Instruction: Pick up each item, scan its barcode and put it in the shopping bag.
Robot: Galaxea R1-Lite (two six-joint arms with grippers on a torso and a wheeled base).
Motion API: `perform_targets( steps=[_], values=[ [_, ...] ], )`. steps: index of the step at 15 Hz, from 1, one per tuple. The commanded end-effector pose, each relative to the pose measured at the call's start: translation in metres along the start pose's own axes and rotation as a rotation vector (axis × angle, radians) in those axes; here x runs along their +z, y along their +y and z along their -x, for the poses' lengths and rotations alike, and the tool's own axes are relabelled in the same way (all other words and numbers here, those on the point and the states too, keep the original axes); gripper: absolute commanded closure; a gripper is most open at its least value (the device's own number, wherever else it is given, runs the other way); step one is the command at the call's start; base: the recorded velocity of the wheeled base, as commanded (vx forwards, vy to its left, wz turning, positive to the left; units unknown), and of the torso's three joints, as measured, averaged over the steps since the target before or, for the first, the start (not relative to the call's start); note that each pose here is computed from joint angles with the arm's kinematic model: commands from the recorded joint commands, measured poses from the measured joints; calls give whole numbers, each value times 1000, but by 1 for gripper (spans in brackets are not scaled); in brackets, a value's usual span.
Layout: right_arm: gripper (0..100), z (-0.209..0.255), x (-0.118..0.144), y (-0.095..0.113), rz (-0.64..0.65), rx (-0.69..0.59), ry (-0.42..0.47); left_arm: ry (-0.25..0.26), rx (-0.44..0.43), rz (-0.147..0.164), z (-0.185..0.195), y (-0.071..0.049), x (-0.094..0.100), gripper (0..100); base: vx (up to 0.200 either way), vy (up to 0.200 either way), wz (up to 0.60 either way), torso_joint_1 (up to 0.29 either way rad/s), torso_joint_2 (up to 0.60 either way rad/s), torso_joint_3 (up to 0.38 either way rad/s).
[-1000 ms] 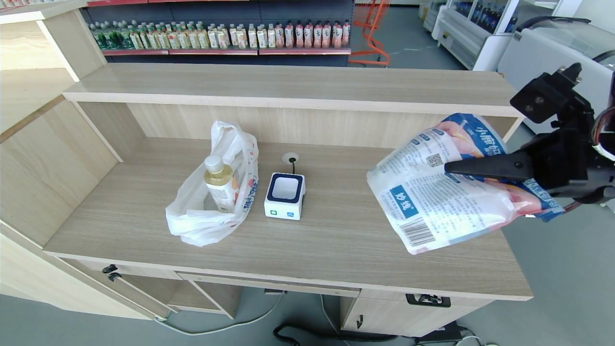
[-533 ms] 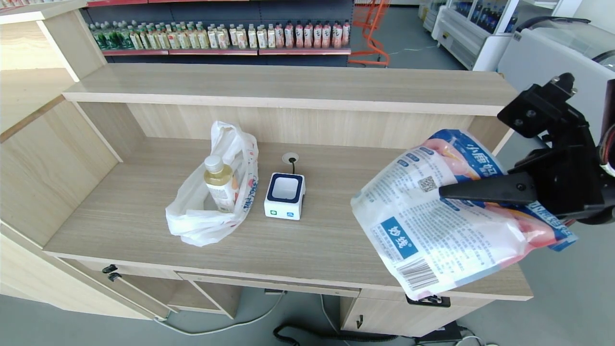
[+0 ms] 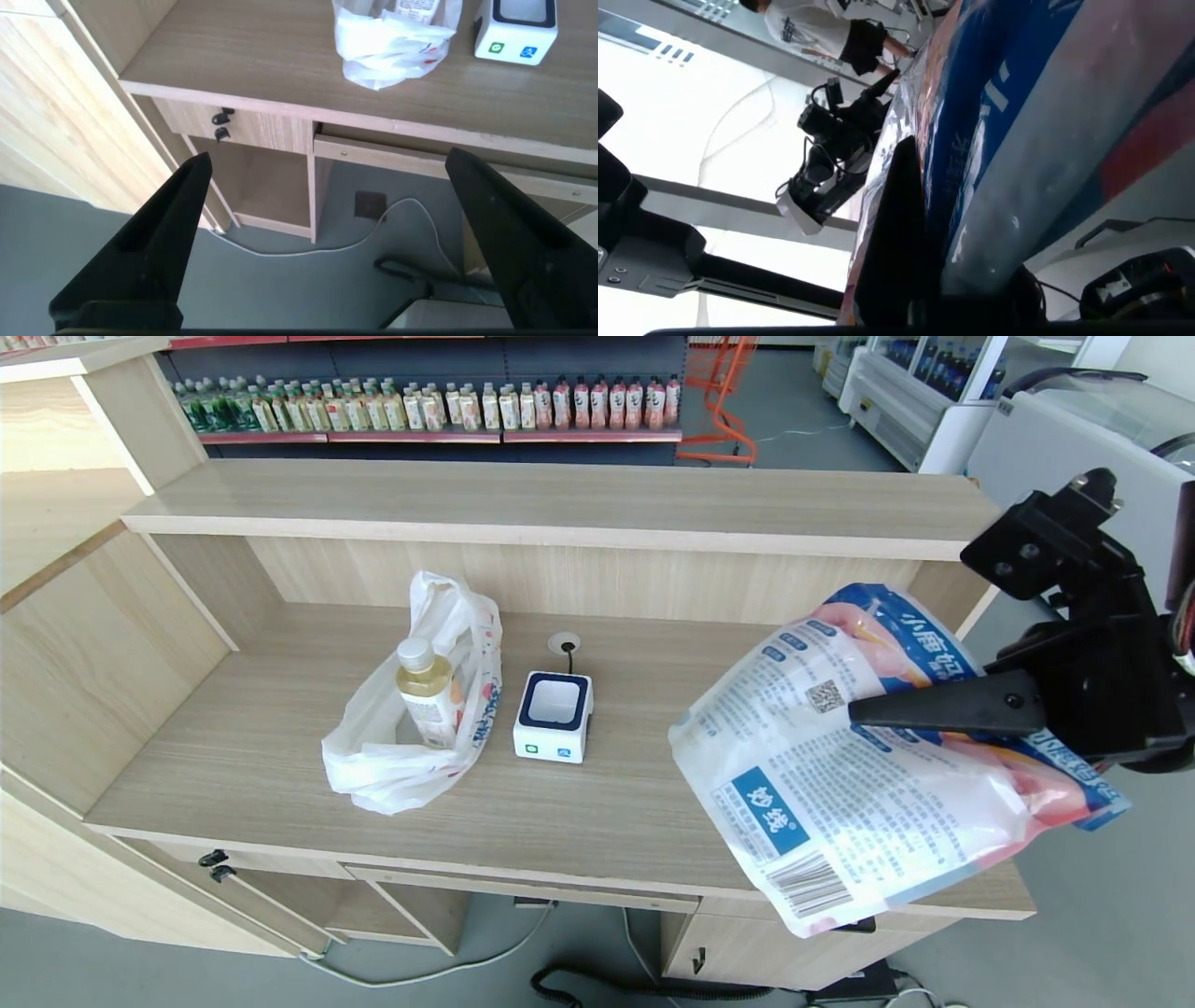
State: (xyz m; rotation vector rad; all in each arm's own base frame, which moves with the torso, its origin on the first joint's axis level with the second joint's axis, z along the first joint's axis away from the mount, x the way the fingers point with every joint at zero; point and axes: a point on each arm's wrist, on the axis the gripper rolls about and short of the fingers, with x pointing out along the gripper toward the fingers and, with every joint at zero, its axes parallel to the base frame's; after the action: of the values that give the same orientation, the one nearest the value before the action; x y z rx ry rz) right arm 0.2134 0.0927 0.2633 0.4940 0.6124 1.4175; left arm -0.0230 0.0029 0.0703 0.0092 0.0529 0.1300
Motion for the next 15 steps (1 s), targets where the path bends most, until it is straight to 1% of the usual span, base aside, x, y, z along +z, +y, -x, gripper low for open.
perform_targets(
  steps=[1,15],
  values=[
    [100,-1,1,0,3,3,1,0,0,0,0,0,0,0,0,0,0,0,0,0],
    [100,-5,-1,2,5,20,16,0,0,0,0,0,0,0,0,0,0,0,0,0]
  ],
)
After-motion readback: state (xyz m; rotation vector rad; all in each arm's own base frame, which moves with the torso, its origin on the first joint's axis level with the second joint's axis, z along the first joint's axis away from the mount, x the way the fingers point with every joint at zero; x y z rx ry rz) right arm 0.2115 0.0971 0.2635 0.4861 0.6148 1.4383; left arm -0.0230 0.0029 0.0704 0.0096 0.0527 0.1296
